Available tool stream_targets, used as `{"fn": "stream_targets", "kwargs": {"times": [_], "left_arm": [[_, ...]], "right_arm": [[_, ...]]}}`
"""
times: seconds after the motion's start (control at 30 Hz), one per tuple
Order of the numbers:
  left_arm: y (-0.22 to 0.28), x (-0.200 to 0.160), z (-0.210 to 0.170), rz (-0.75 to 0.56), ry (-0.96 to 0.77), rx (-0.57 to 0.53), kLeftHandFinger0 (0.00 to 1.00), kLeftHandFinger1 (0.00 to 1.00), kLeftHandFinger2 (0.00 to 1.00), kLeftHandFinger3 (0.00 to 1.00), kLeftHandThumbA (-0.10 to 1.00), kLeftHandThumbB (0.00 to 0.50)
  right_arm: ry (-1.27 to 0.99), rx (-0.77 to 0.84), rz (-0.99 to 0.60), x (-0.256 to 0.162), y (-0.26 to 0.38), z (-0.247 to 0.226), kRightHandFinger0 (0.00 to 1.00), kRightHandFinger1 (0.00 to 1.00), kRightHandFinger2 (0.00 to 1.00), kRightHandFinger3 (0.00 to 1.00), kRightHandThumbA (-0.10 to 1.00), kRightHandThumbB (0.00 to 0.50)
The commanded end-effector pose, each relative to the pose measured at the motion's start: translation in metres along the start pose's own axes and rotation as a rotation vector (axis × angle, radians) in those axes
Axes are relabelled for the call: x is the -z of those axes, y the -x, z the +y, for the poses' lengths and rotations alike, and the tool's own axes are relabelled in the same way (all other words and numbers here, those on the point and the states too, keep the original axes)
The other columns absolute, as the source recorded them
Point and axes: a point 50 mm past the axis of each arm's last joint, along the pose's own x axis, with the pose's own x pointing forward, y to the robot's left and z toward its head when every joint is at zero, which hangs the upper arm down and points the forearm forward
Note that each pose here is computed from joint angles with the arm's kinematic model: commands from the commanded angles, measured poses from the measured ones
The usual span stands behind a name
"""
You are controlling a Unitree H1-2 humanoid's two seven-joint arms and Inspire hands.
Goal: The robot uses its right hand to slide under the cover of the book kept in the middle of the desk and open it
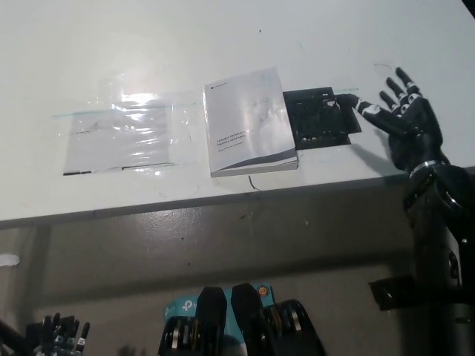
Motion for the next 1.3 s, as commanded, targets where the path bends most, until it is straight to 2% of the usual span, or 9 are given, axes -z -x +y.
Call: {"fn": "stream_targets", "kwargs": {"times": [0.0,0.17,0.53,0.6,0.7,0.9,1.0,1.17,1.27], "left_arm": [[-0.003,-0.012,-0.013,-0.039,-0.004,0.017,0.68,0.81,0.79,0.8,0.98,0.213],[-0.002,-0.012,-0.013,-0.045,-0.028,0.033,0.7,0.83,0.83,0.87,1.0,0.219],[-0.002,-0.01,-0.005,-0.036,-0.012,0.017,0.66,0.8,0.8,0.78,0.98,0.216],[-0.002,-0.01,-0.006,-0.044,-0.009,0.019,0.66,0.81,0.82,0.78,0.99,0.199],[-0.002,-0.01,-0.007,-0.041,-0.011,0.018,0.67,0.81,0.82,0.78,0.98,0.203],[0.0,-0.007,-0.012,-0.034,-0.022,0.049,0.7,0.83,0.81,0.87,0.98,0.227],[0.0,-0.007,-0.012,-0.032,-0.01,0.042,0.7,0.82,0.81,0.86,0.99,0.218],[-0.002,-0.008,-0.014,-0.029,-0.01,0.051,0.71,0.82,0.79,0.85,1.0,0.238],[-0.002,-0.007,-0.013,-0.033,-0.012,0.059,0.72,0.84,0.82,0.85,1.0,0.244]], "right_arm": [[-0.039,-0.132,-0.035,-0.022,-0.013,0.028,1.0,1.0,1.0,1.0,1.0,0.317],[-0.059,-0.136,-0.02,-0.014,-0.02,0.036,1.0,1.0,1.0,1.0,1.0,0.316],[-0.097,-0.179,0.01,-0.011,-0.04,0.085,1.0,1.0,1.0,1.0,1.0,0.251],[-0.11,-0.183,0.022,-0.005,-0.04,0.094,1.0,1.0,1.0,1.0,1.0,0.228],[-0.11,-0.182,0.026,-0.002,-0.041,0.097,1.0,1.0,1.0,1.0,1.0,0.235],[-0.11,-0.182,0.035,0.006,-0.042,0.102,1.0,1.0,1.0,1.0,1.0,0.253],[-0.1,-0.175,0.042,0.009,-0.041,0.099,1.0,1.0,1.0,1.0,1.0,0.245],[-0.093,-0.147,0.032,0.014,-0.041,0.088,1.0,1.0,1.0,1.0,1.0,0.227],[-0.108,-0.143,0.025,0.013,-0.04,0.081,1.0,1.0,1.0,1.0,1.0,0.242]]}}
